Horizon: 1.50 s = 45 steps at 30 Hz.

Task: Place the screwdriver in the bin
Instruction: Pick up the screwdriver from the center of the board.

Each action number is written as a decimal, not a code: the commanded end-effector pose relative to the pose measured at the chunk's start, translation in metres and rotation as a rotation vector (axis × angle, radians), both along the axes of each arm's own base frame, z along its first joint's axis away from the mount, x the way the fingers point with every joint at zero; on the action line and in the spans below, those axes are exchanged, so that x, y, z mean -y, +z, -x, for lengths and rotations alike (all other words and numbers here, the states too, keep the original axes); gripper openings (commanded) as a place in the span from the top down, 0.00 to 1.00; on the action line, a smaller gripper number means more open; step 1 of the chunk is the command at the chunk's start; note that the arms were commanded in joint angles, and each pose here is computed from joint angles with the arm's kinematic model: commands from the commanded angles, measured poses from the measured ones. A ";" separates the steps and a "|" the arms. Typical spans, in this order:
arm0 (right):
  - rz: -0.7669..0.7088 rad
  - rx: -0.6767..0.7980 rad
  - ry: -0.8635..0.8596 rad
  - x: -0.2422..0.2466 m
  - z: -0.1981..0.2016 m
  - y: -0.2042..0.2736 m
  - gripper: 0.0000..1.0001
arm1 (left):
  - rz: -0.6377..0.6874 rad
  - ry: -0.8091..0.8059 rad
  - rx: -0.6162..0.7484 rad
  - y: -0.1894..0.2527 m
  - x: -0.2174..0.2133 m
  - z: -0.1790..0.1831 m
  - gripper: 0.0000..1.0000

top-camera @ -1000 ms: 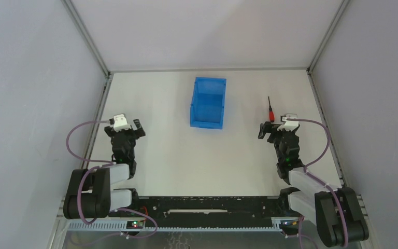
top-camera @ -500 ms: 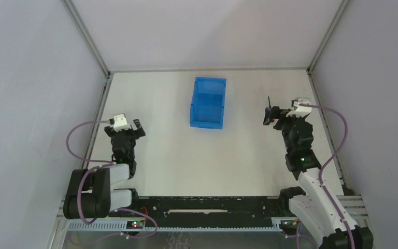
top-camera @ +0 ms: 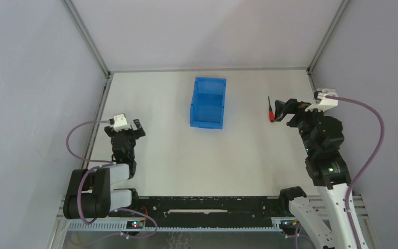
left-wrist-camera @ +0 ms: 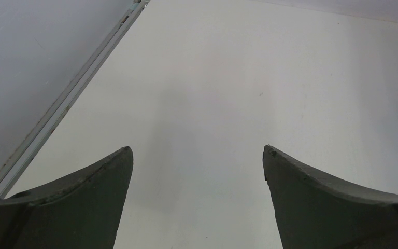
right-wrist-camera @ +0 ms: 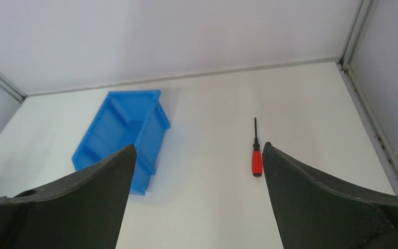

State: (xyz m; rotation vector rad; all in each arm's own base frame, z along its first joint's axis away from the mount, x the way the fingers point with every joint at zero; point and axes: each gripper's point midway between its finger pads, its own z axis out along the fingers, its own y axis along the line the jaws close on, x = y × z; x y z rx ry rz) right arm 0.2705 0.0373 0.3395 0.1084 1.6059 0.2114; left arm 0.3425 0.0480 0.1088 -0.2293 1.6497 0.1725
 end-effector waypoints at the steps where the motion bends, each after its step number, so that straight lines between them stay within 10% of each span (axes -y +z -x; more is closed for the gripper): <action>1: -0.024 -0.018 0.029 -0.003 0.022 0.030 0.00 | -0.023 0.016 0.073 0.026 -0.005 -0.011 0.00; 23: 0.021 -0.083 0.041 -0.006 0.006 0.043 0.00 | -0.023 0.017 0.073 0.026 -0.005 -0.011 0.00; 45: 0.099 -0.588 -0.064 0.020 -0.145 -0.164 0.00 | -0.023 0.017 0.073 0.026 -0.005 -0.011 0.00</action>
